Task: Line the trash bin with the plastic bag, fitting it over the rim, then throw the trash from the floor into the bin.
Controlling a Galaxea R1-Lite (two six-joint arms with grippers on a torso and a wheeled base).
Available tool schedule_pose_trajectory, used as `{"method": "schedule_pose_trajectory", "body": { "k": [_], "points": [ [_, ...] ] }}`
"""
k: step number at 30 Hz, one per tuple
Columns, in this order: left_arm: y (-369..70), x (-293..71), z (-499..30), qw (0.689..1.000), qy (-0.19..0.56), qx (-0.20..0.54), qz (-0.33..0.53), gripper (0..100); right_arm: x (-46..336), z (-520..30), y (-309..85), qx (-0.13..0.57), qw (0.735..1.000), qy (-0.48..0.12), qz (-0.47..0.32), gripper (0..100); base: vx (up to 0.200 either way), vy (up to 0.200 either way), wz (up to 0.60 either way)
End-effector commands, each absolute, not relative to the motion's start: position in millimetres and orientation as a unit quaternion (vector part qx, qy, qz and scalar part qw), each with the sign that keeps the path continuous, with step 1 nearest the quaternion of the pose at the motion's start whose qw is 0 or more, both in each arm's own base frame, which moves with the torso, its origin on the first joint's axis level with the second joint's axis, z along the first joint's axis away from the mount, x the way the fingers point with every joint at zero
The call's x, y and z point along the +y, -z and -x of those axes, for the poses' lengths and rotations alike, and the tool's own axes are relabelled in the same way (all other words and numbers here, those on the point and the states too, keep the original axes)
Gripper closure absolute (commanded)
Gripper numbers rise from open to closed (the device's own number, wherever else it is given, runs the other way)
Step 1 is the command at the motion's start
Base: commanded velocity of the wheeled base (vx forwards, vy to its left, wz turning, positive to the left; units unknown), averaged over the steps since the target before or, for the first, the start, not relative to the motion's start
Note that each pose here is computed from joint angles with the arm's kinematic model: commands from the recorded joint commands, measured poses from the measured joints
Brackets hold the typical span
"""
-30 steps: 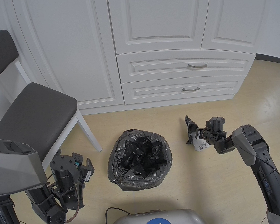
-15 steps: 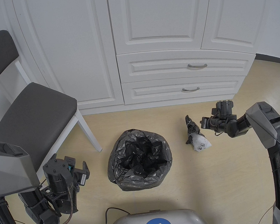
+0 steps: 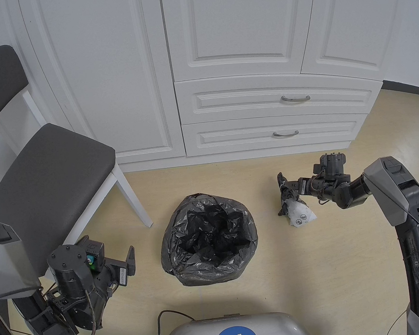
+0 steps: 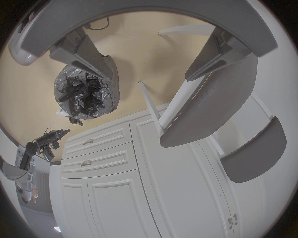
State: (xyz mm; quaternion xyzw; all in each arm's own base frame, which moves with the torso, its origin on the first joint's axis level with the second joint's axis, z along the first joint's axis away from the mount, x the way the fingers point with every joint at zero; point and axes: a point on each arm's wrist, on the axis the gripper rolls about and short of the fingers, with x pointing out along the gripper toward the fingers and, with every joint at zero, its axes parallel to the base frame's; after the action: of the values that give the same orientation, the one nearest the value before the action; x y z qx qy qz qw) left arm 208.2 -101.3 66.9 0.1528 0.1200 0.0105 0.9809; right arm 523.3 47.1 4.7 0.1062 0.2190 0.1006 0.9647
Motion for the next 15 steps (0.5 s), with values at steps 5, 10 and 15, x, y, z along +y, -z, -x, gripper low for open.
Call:
{"method": "schedule_pose_trajectory", "body": {
  "k": [5, 10, 15],
  "points": [
    [-70, -99, -203, 0.985, -0.013, 0.117, -0.128, 0, 50, -535, 29, 0.222, 0.967, -0.074, -0.097, 0, 0.040, 0.000, 0.00],
    [-70, -98, -201, 0.985, -0.013, 0.118, -0.128, 0, 52, -543, 45, 0.219, 0.969, -0.069, -0.096, 0, 0.000, 0.000, 0.00],
    [-71, -98, -201, 0.985, -0.013, 0.117, -0.126, 0, 60, -543, 66, 0.235, 0.965, -0.074, -0.094, 0, 0.000, 0.000, 0.00]
  ]
}}
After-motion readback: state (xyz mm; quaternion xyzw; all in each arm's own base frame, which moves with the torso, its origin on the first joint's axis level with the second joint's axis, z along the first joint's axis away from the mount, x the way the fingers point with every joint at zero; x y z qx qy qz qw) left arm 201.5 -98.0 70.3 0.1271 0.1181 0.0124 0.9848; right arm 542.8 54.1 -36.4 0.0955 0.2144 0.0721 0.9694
